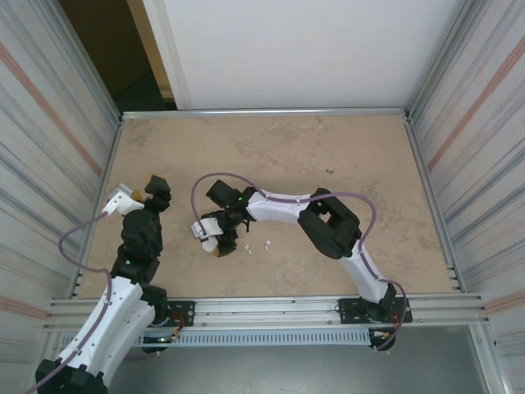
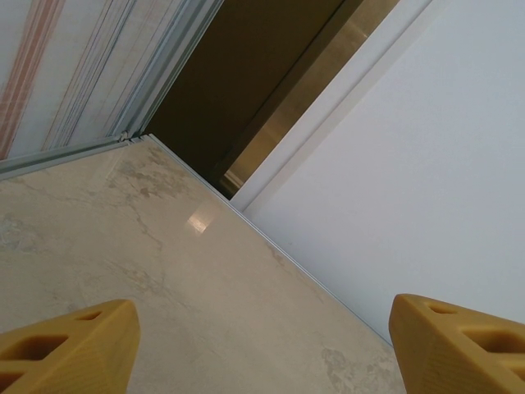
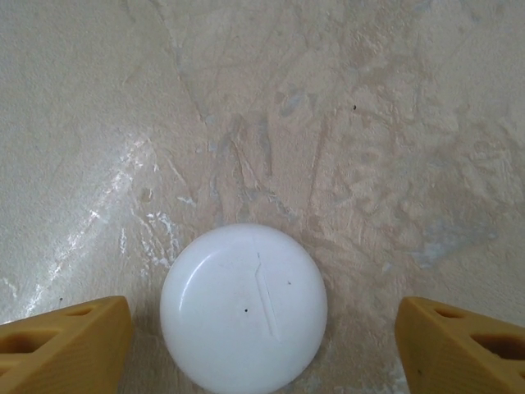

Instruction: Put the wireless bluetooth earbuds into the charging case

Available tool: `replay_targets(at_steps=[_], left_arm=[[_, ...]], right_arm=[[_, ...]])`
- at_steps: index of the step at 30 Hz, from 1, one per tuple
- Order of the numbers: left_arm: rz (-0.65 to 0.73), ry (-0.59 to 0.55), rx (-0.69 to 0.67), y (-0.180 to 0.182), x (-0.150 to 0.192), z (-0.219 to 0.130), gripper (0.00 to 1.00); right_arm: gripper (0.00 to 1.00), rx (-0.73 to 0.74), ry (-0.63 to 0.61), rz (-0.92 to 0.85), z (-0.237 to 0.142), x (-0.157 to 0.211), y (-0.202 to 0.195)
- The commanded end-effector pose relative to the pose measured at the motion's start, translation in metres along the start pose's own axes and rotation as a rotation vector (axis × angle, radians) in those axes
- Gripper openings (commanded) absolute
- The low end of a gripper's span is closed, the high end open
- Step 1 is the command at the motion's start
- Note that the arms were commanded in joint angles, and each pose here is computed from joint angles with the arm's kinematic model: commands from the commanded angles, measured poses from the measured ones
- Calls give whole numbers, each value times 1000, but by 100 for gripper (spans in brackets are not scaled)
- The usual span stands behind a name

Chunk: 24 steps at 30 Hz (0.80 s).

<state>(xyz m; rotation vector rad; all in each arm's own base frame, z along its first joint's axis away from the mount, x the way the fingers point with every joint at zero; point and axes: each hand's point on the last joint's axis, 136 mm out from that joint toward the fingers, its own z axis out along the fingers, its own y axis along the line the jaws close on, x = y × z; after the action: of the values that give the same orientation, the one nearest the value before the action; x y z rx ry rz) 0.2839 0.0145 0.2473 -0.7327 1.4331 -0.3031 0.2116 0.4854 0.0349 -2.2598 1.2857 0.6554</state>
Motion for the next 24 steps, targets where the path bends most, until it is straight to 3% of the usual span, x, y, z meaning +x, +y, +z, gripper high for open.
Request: replay_targets(at_steps=[1,15,19,24], left_arm=[[-23,-18,-22,7,-3,-1,79],[-24,-18,-26,7,-2,0,80],[-23,-17,-25,7,-2,0,80],[-25,-19,-24,7,-3,0,80]], right_arm=[[79,-42,13,11,7,1,5],[61,-82,35,30,17,7,8],[52,-52,24,32,12,3,3],[51,39,-26,33,-6,-7,-10]])
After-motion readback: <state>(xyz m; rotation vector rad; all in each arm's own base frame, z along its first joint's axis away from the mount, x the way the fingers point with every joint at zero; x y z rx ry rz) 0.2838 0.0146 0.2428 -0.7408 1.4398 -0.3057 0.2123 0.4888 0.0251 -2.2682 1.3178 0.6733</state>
